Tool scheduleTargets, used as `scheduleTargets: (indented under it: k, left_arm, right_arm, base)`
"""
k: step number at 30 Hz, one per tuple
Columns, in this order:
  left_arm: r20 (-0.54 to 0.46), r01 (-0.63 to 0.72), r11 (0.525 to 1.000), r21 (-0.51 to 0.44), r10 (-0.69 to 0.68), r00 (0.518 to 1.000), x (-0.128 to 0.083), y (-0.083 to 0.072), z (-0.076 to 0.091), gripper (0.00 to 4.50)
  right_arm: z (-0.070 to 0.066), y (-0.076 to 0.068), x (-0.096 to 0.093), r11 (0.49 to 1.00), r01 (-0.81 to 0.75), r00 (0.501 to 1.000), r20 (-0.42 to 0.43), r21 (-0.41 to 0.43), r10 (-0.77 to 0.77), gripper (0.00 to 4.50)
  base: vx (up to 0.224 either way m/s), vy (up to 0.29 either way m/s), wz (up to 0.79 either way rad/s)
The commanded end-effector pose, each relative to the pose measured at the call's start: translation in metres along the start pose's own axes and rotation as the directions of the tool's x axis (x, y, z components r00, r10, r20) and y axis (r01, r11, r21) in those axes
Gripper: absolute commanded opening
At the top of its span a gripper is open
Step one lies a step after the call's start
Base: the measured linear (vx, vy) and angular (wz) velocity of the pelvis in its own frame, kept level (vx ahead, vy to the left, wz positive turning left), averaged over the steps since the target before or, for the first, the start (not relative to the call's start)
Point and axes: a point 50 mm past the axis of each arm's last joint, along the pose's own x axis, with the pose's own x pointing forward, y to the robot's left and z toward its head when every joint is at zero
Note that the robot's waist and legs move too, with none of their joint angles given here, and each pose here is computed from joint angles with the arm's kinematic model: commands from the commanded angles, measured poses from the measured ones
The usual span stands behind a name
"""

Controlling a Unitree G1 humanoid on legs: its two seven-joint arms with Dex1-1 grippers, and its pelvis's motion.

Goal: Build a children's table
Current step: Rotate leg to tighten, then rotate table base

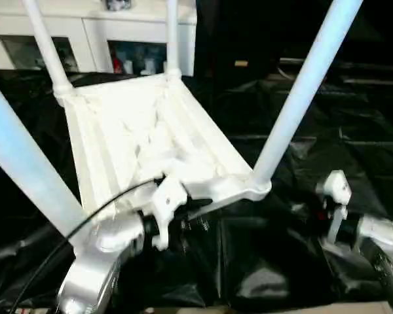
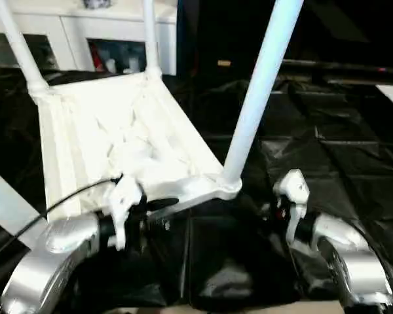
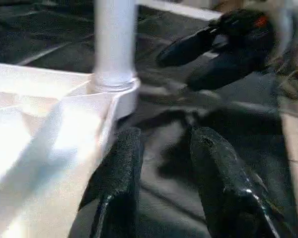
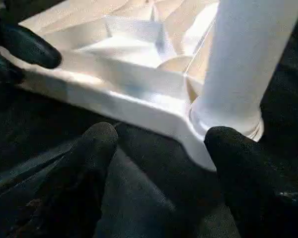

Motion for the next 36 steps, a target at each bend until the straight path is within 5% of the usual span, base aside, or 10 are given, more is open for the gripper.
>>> scheduleTargets:
  k: [1, 11, 18, 24, 36]
  left_arm:
    - [0.007, 0.033, 0.999, -0.014, -0.033, 0.999, 0.001, -0.011, 0.001, 2.04]
    - [-0.105, -0.091, 0.995, -0.042, 0.086, 0.991, -0.018, -0.017, -0.021, 2.83]
    - [-0.160, -0.083, 0.993, -0.081, 0.069, 0.985, -0.044, -0.021, -0.031, 3.29]
    - [-0.222, 0.008, 0.995, -0.101, -0.030, 0.975, -0.068, -0.029, -0.036, 3.71]
    - [-0.163, 0.003, 0.999, -0.048, -0.011, 0.987, -0.097, -0.012, -0.020, 4.45]
  right_arm:
    - [0.002, 0.002, -0.003, 1.000, -0.022, 1.000, -0.012, -0.009, 0.022, 3.28]
    - [0.009, 0.004, 0.035, 1.000, -0.024, 0.998, 0.054, 0.019, 0.023, 3.28]
    - [0.009, -0.036, 0.073, 0.958, 0.288, 0.958, -0.006, -0.010, -0.288, 3.28]
    - [0.015, -0.062, 0.091, 0.850, 0.526, 0.850, -0.016, 0.030, -0.526, 3.28]
    - [0.020, -0.062, 0.113, 0.832, 0.552, 0.832, 0.026, 0.045, -0.554, 3.28]
  base:
    - [0.000, 0.000, 0.00]
    - [0.000, 0.000, 0.00]
    - [0.000, 0.000, 0.00]
    - [0.000, 0.000, 0.00]
    - [0.000, 0.000, 0.00]
